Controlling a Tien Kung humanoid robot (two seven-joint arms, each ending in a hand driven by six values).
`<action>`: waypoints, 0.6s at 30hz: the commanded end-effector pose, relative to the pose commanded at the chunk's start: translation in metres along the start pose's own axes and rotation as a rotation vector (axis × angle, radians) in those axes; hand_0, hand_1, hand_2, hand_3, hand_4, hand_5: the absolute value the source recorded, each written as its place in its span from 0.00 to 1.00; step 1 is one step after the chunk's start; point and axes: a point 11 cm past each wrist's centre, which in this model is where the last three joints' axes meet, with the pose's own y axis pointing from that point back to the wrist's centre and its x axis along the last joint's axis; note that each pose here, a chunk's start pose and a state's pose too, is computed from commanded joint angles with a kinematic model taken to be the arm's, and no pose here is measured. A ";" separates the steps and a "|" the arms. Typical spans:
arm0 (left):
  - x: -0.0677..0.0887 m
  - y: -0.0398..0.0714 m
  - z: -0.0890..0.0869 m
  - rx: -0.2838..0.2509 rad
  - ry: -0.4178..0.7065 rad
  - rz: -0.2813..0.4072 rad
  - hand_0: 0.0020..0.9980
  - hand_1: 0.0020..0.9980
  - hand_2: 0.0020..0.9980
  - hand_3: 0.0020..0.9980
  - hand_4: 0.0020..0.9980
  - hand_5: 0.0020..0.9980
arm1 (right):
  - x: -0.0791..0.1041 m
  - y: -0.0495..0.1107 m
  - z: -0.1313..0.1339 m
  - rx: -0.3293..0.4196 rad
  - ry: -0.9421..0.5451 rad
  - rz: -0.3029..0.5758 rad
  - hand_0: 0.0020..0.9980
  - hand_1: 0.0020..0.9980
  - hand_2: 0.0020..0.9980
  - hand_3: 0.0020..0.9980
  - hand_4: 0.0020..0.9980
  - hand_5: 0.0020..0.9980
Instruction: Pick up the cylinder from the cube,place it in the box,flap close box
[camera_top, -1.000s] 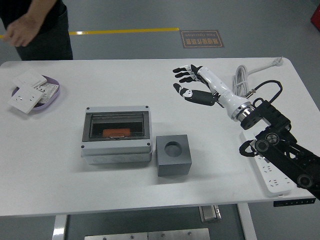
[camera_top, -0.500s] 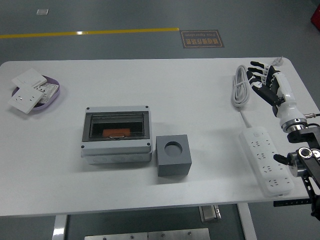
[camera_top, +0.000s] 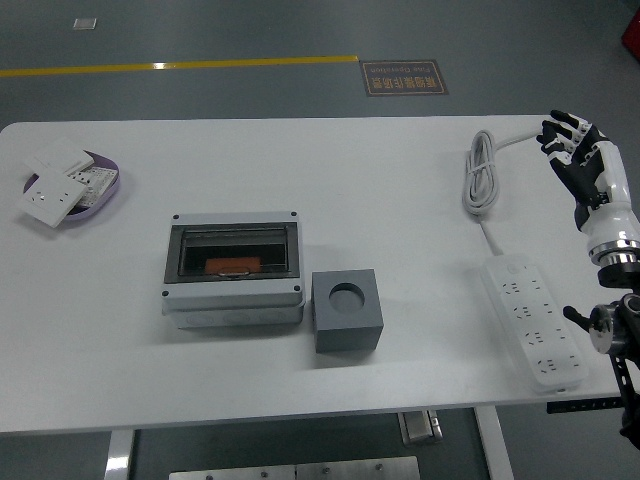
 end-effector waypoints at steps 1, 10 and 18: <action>0.000 0.000 -0.001 0.002 0.000 0.001 0.60 0.59 0.57 0.56 0.58 0.16 | -0.002 0.001 0.002 -0.002 -0.005 -0.007 0.75 0.69 0.73 0.71 0.72 0.43; 0.007 -0.001 -0.005 0.010 -0.001 0.011 0.60 0.59 0.57 0.57 0.59 0.17 | -0.020 0.005 0.012 -0.014 -0.032 -0.057 0.76 0.71 0.73 0.73 0.81 0.38; 0.003 -0.002 -0.012 0.021 0.005 0.006 0.60 0.59 0.57 0.57 0.59 0.17 | -0.023 0.006 0.011 -0.002 -0.020 -0.068 0.76 0.71 0.73 0.73 0.80 0.38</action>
